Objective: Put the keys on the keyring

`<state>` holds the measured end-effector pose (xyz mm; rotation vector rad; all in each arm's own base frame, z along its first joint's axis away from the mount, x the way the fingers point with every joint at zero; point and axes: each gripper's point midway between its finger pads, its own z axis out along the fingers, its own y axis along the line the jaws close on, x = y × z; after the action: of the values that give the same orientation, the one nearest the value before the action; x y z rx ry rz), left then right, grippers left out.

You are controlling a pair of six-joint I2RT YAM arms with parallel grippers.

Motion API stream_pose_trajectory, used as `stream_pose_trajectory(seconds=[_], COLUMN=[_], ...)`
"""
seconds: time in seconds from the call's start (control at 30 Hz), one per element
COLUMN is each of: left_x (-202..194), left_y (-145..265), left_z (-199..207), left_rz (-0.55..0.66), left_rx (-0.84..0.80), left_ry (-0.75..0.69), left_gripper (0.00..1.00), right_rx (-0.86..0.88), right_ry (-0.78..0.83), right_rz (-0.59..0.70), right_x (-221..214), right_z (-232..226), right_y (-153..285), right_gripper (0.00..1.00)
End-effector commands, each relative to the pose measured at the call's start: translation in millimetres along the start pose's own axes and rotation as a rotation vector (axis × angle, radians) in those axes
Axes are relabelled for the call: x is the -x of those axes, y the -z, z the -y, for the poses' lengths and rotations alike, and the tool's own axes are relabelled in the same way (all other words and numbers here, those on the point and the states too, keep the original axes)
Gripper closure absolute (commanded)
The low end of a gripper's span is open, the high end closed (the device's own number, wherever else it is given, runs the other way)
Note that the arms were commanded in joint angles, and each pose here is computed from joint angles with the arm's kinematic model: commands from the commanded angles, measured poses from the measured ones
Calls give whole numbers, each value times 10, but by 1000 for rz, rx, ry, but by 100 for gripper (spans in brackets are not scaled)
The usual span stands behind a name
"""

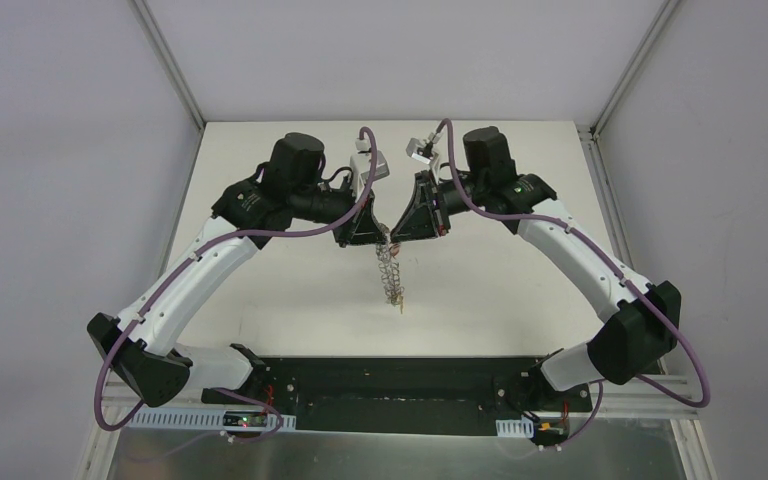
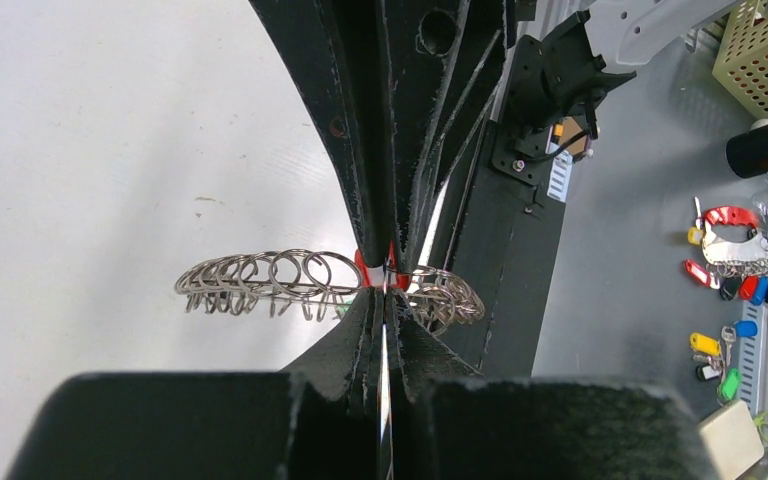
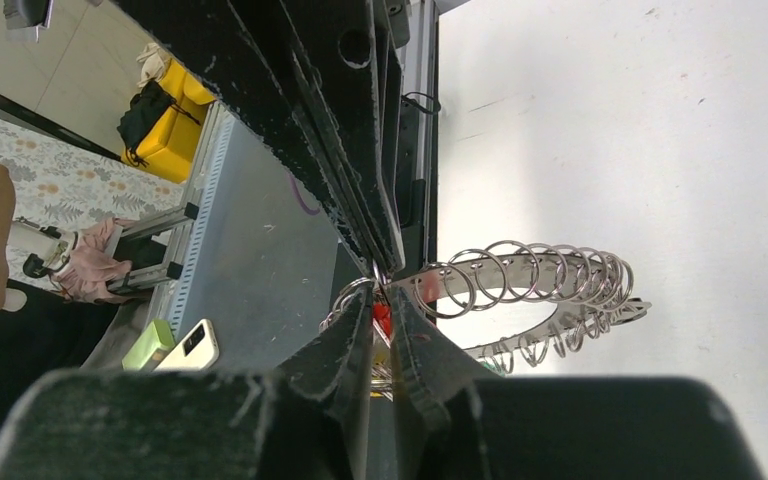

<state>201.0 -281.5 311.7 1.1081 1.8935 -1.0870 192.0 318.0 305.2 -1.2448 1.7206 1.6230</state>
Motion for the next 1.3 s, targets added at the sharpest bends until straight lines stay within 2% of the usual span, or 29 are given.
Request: stream_pose_trajectory(seconds=[0.0, 0.17, 0.4, 0.53, 0.67, 1.13, 1.27], left_x=[135, 123, 118, 116, 100, 49, 53], left_y=[55, 45, 27, 28, 29, 13, 16], left_z=[46, 42, 12, -57, -142, -184, -180], left_rz=[58, 56, 55, 56, 62, 67, 73], left_rx=[-14, -17, -7, 28, 58, 30, 11], left_ry=[-39, -38, -37, -30, -21, -90, -115], left_gripper=[100, 100, 100, 100, 100, 100, 93], right_rx=[15, 8, 24, 16, -67, -185, -197], right_ry=[63, 61, 48, 60, 113, 256, 266], right_rz=[18, 20, 15, 12, -10, -99, -113], right_x=[155, 163, 153, 160, 180, 183, 175], right_z=[-98, -78, -84, -81, -11, -18, -7], right_y=[-18, -28, -64, -68, -12, 0, -16], right_gripper=[88, 95, 100, 100, 100, 100, 100])
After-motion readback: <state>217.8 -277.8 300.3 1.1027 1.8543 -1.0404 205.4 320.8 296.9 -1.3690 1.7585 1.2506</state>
